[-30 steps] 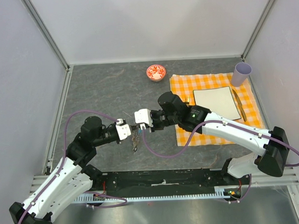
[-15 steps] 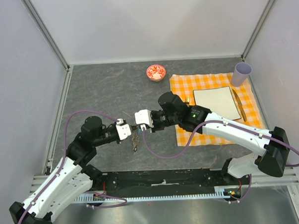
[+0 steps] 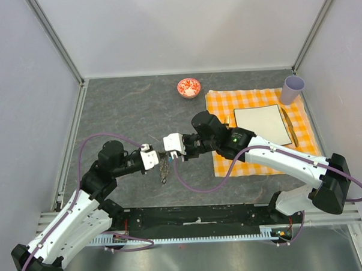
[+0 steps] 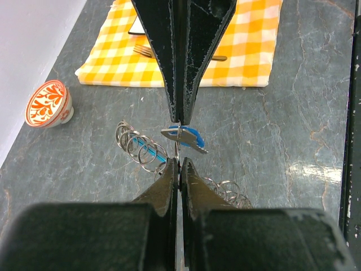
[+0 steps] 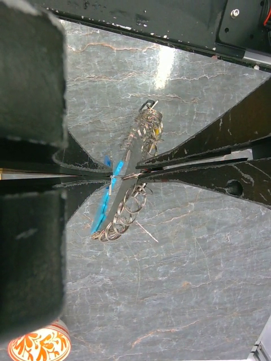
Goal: Put the keys on the keyring
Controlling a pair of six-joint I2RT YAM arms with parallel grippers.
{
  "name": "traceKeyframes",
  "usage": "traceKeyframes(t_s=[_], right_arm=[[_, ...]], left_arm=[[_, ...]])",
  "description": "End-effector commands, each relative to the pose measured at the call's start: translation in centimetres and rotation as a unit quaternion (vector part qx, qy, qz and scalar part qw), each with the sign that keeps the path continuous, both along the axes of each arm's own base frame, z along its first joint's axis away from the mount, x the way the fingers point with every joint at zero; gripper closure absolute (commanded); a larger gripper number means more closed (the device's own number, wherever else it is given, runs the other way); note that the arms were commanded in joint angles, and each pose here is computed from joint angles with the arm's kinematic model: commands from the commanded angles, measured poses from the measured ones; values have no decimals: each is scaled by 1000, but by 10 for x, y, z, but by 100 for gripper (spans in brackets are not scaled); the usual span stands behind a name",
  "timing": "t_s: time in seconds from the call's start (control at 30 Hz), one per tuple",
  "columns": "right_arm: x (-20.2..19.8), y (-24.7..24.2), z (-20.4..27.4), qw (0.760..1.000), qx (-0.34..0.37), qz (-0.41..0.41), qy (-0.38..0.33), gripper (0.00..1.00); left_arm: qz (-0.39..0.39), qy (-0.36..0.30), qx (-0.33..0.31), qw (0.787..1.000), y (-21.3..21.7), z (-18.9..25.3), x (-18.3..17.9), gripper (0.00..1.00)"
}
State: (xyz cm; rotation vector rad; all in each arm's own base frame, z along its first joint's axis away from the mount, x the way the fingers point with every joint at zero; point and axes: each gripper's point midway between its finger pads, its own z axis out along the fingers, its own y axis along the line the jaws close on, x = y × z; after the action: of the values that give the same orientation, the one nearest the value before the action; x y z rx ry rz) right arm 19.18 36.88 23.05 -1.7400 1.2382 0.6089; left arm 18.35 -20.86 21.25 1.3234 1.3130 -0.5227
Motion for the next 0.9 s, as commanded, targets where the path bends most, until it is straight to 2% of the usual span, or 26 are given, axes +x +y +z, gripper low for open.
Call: traceKeyframes(t_s=[0.0,0.87], right_arm=[[-3,6,19,999,25,20,-14,100],[-10,12,15,999,20,47,4,100]], left_arm=[[-17,-29,-25,999,-6,25,-1,98],[-39,-27,-30,998,-10,27,-8,98]])
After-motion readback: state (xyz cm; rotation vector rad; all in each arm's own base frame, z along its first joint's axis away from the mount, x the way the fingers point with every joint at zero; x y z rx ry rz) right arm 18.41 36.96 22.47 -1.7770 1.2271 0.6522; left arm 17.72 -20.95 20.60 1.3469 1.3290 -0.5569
